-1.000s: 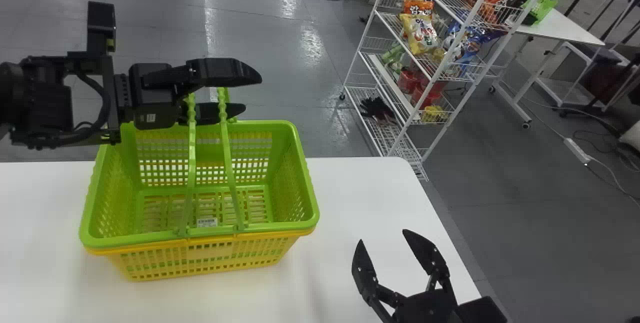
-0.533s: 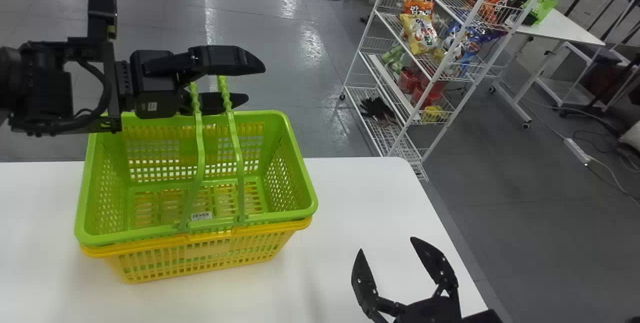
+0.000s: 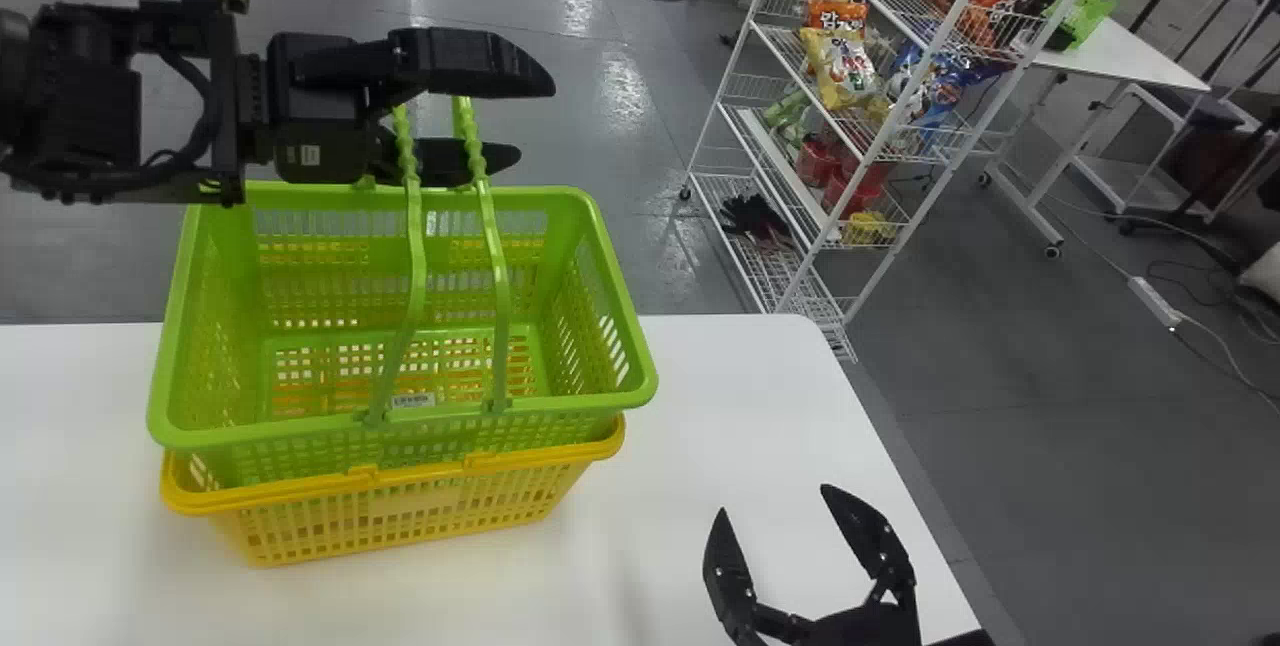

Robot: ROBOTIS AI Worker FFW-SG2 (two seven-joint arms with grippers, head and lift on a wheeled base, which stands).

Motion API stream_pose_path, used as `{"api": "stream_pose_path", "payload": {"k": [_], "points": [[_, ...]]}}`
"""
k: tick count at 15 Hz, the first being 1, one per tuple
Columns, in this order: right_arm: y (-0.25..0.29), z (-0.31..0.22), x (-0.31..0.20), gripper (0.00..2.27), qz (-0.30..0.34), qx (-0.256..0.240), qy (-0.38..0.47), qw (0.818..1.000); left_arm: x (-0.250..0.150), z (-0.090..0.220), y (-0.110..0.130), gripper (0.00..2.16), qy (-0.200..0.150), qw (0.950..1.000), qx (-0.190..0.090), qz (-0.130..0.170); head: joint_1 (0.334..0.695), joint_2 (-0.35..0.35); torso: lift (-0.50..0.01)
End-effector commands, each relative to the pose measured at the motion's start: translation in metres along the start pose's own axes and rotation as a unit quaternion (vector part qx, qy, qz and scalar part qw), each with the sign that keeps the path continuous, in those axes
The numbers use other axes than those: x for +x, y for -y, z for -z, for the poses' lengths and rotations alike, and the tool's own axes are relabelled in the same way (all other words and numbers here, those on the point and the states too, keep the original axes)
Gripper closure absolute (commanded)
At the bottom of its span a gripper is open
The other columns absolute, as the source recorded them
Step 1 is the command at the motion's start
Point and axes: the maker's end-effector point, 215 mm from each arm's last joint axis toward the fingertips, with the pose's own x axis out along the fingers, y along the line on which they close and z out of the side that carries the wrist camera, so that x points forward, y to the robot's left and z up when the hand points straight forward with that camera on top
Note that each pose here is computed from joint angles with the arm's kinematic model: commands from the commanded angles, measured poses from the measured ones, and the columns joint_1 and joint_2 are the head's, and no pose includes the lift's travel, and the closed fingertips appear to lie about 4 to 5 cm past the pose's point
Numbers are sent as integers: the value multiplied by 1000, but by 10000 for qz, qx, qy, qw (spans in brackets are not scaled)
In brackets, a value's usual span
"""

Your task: Grasp handle with right gripper to insert into left gripper then lift and swing left to center

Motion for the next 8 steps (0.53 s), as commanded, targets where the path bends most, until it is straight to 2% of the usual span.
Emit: {"api": "stream_pose_path", "payload": {"k": [1,4,8], "points": [[-1,1,-1,76,6,9,4,10000,0,-12,15,124,-42,9999,-77,129,695,-350,-93],[-1,4,-3,76,14,23,-12,10000,0,-34,31,124,-60,9998,-96,146,695,-350,-93],[-3,6,-4,76,2,29,5,10000,-5,-52,45,124,-62,9994,-264,207,691,-350,-93]]}}
